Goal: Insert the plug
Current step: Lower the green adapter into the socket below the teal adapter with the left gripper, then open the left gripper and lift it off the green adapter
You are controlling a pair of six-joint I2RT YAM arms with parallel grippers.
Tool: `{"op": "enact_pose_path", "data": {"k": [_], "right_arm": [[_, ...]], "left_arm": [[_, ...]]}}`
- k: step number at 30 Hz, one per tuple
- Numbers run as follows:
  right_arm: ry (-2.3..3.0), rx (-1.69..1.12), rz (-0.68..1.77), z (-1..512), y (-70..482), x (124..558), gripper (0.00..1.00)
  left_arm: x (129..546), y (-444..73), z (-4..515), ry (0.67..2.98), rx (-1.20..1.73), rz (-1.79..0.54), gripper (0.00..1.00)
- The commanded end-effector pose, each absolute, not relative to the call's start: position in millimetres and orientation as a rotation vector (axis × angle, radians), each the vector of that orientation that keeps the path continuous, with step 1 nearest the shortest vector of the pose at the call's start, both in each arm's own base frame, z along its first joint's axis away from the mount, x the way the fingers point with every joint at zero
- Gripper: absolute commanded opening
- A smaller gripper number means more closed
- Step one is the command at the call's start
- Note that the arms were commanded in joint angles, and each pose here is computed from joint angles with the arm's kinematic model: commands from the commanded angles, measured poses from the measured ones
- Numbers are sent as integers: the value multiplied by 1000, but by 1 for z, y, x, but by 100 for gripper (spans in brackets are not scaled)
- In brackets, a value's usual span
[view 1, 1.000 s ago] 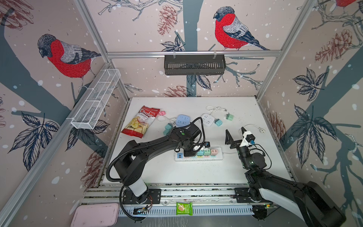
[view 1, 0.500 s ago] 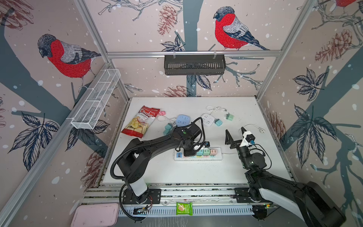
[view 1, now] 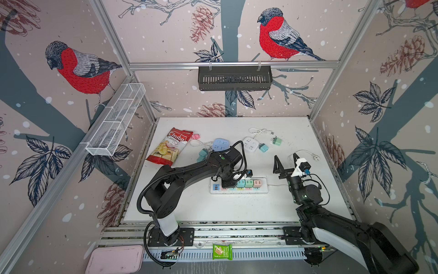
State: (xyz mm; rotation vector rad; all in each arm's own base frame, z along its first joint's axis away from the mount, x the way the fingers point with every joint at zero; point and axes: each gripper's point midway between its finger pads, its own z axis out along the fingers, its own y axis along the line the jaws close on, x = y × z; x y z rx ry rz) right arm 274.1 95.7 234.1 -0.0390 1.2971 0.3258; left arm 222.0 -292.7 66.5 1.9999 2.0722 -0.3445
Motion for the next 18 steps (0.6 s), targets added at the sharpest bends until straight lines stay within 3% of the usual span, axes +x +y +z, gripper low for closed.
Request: {"op": "enact_pose_path", "data": {"k": [1, 5, 8, 13, 15, 18], "right_arm": [[1384, 27, 330, 200, 81, 269, 100], [1409, 77, 348, 197, 74, 276, 100], [1429, 92, 353, 195, 72, 281, 100], [1488, 169, 296, 185, 60, 294, 100], [1512, 232, 268, 180, 50, 300, 100], [1526, 222, 284, 179, 52, 303, 100]], "left_arm": [[212, -295, 70, 2042, 2002, -431, 0], [215, -293, 70, 2033, 1993, -399, 0], [216, -292, 72, 2038, 1998, -385, 7], [222, -294, 88, 2005, 1953, -354, 49], [227, -294, 100, 1970, 1908, -327, 98], [231, -295, 122, 1912, 1840, -311, 99]]}}
